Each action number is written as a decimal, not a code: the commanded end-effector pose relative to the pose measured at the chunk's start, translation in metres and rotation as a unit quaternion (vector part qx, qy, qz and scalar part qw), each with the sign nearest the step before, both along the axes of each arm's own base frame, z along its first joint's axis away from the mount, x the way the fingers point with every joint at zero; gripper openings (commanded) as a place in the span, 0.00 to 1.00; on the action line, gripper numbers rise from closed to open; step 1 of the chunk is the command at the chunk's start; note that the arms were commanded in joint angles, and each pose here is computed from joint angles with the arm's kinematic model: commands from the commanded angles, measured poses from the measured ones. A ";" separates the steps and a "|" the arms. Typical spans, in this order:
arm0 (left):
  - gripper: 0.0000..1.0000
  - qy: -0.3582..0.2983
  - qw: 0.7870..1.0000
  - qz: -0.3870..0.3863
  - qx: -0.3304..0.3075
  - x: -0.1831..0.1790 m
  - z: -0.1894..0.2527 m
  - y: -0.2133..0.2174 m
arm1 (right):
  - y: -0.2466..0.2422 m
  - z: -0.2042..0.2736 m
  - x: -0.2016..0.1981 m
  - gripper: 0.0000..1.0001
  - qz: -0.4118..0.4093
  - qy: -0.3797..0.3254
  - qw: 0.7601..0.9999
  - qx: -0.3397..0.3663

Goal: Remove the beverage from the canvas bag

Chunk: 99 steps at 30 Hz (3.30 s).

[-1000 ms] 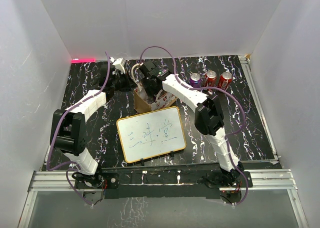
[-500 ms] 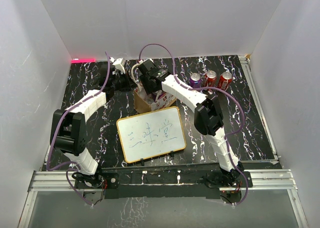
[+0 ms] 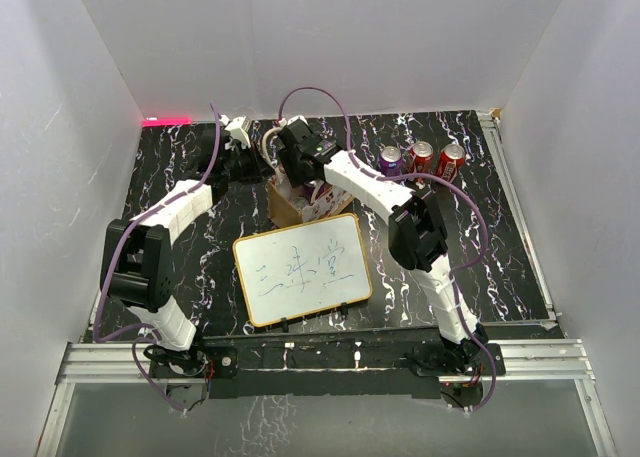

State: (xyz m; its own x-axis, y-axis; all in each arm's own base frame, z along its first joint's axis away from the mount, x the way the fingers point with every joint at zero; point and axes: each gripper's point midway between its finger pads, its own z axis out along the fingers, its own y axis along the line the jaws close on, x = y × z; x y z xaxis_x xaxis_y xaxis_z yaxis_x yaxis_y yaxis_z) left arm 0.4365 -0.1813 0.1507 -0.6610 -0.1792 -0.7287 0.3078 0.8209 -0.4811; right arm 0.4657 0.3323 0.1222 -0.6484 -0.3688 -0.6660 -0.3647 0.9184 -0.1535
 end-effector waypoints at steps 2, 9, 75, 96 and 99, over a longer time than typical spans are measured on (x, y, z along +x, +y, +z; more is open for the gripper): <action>0.00 0.034 0.999 -0.019 0.007 -0.013 -0.011 -0.005 | 0.004 0.005 0.003 0.76 0.007 0.000 1.000 0.016; 0.00 0.034 0.999 -0.020 0.007 -0.013 -0.011 -0.005 | 0.004 0.003 -0.003 0.87 0.011 0.016 0.999 0.027; 0.00 0.031 0.999 -0.023 -0.006 -0.014 -0.002 -0.009 | -0.267 0.177 -0.049 0.15 -0.250 -0.232 0.911 0.231; 0.00 0.041 0.999 -0.020 0.002 -0.013 -0.014 -0.007 | -0.245 0.059 -0.008 0.10 -0.186 -0.135 0.962 0.149; 0.00 0.043 0.999 -0.020 0.001 -0.013 -0.014 -0.007 | -0.243 0.052 -0.003 0.11 -0.182 -0.135 0.964 0.143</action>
State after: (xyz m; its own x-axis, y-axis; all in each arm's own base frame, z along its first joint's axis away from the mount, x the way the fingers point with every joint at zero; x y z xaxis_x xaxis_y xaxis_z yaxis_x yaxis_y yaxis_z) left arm 0.4354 -0.1835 0.1515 -0.6690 -0.1795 -0.7212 0.3116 0.8133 -0.4914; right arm 0.4149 0.0776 0.1095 -0.6876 0.0561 -0.7239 0.0328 0.9984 0.0463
